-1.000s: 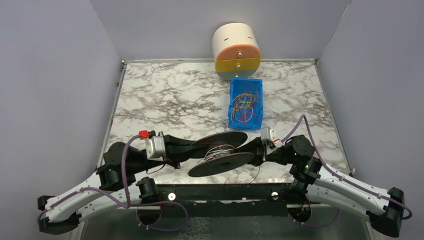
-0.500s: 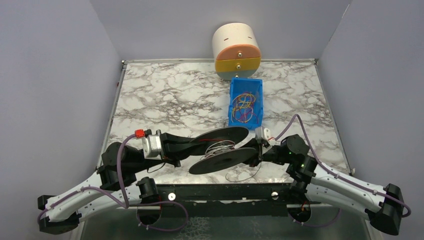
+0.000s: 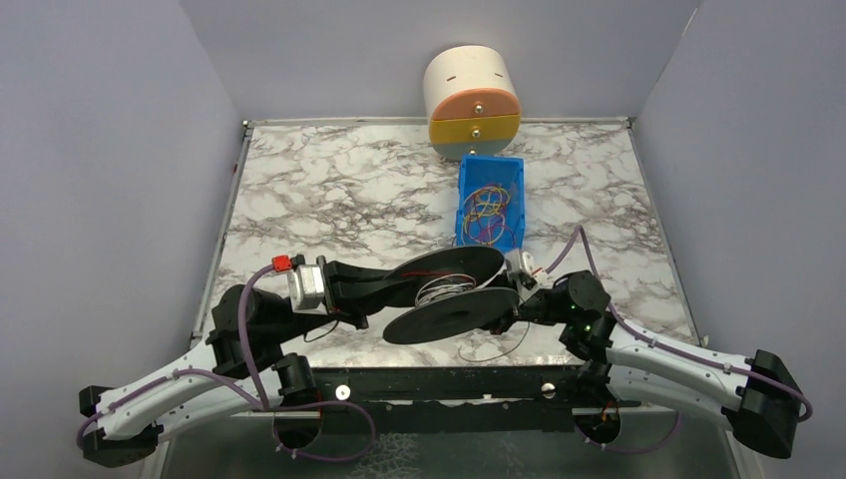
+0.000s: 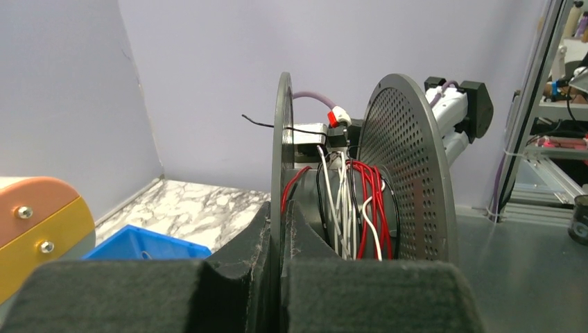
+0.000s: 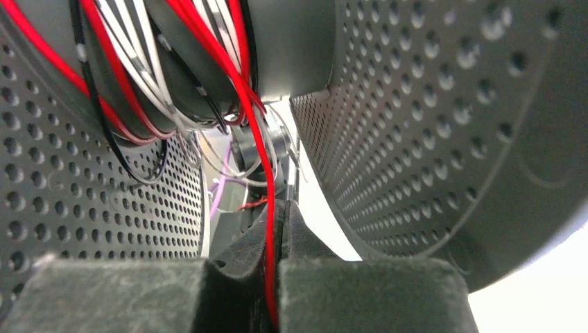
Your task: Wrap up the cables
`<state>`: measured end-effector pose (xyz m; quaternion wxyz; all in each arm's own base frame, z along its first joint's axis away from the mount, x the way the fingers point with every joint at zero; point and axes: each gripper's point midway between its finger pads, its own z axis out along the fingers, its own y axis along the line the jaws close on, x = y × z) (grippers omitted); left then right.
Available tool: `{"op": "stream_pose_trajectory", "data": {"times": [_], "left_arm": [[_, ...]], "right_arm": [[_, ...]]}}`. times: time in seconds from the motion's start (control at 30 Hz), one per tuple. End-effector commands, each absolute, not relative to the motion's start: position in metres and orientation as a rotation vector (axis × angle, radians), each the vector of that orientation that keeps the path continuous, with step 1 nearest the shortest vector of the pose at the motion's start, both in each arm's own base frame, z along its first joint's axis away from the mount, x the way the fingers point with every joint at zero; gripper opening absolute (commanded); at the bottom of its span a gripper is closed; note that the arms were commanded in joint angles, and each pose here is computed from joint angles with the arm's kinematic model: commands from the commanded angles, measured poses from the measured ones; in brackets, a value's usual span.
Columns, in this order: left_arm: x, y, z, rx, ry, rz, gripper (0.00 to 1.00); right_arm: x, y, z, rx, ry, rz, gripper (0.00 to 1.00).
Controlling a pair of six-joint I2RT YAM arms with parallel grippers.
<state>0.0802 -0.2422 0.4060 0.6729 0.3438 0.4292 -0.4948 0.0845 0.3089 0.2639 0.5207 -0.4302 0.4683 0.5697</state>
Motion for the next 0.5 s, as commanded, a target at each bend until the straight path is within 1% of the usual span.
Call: {"op": "stream_pose_trajectory", "data": {"times": [0.0, 0.23, 0.47], "left_arm": [[0.084, -0.235, 0.437, 0.648, 0.868, -1.14, 0.0], [0.088, -0.241, 0.439, 0.612, 0.84, -1.16, 0.0], [0.088, -0.241, 0.442, 0.607, 0.829, -1.156, 0.0]], "right_arm": [[0.072, 0.314, 0.286, -1.025, 1.026, 1.437, 0.01], [0.07, 0.328, 0.287, -0.99, 1.029, 1.476, 0.01], [0.078, 0.334, 0.286, -0.917, 1.069, 1.455, 0.01]]}}
